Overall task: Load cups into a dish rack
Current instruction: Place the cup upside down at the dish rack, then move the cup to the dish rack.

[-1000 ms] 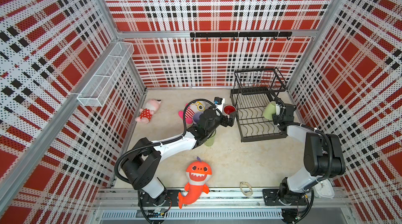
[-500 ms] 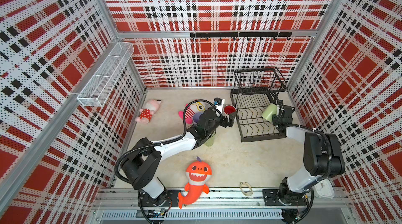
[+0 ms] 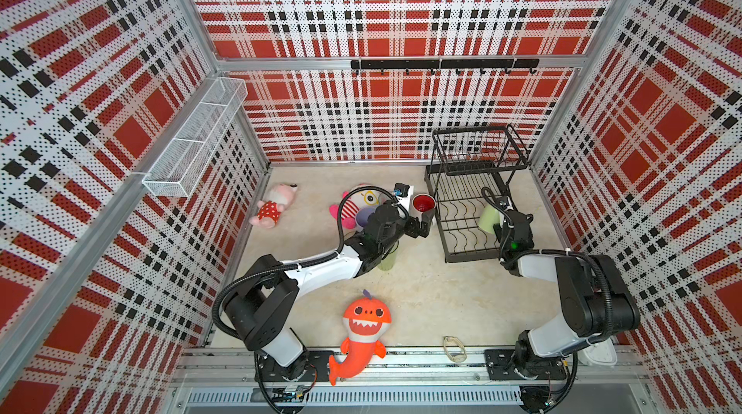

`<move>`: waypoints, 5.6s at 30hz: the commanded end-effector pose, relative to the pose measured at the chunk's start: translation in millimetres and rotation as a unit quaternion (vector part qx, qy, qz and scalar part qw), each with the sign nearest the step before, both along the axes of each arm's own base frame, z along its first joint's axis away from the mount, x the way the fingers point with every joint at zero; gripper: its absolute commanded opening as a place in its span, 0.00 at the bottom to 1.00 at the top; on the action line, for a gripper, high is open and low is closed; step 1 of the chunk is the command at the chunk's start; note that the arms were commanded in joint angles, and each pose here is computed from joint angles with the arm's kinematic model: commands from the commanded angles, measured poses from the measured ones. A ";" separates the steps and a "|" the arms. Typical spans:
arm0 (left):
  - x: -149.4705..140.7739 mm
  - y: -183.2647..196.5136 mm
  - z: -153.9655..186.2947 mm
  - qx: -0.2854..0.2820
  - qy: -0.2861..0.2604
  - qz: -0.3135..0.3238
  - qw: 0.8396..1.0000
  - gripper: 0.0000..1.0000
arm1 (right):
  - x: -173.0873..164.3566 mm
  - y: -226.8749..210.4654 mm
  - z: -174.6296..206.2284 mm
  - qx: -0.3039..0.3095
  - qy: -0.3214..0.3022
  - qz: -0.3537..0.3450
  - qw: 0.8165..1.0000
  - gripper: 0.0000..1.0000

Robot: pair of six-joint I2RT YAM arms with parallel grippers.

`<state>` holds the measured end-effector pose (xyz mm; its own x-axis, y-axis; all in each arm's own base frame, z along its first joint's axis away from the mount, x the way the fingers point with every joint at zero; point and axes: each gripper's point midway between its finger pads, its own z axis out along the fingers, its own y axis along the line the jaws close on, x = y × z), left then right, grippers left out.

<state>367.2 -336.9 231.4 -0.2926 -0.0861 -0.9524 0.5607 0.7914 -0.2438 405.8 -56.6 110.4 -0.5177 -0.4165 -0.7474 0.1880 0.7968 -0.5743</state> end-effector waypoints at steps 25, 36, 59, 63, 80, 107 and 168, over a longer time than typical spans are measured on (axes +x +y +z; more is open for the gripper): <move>6.5 12.5 10.9 -0.018 -0.020 0.012 1.000 0.99 | -7.2 -4.5 53.7 -0.198 -0.146 -0.068 0.967 0.04; 8.4 14.3 8.9 -0.020 -0.018 0.010 1.000 0.99 | -8.6 -0.7 41.1 -0.172 -0.127 -0.040 0.976 0.32; 9.7 17.2 16.5 -0.027 -0.022 0.008 0.999 0.99 | -14.3 12.0 25.9 -0.123 -0.091 0.024 0.988 0.59; 9.1 16.6 17.9 -0.029 -0.021 0.004 0.999 0.99 | -14.6 13.2 22.7 -0.123 -0.083 0.032 0.988 0.68; 13.3 16.0 19.0 -0.023 -0.017 -0.001 1.000 0.98 | -20.7 19.0 15.6 -0.083 -0.059 0.070 0.992 0.88; 20.5 47.2 41.1 -0.005 -0.003 0.068 0.998 0.98 | -21.5 70.6 97.3 0.240 -0.059 0.110 0.963 1.00; 24.6 92.7 39.1 0.040 0.030 0.059 0.997 0.98 | 43.1 64.0 7.5 0.275 0.212 0.140 0.927 0.79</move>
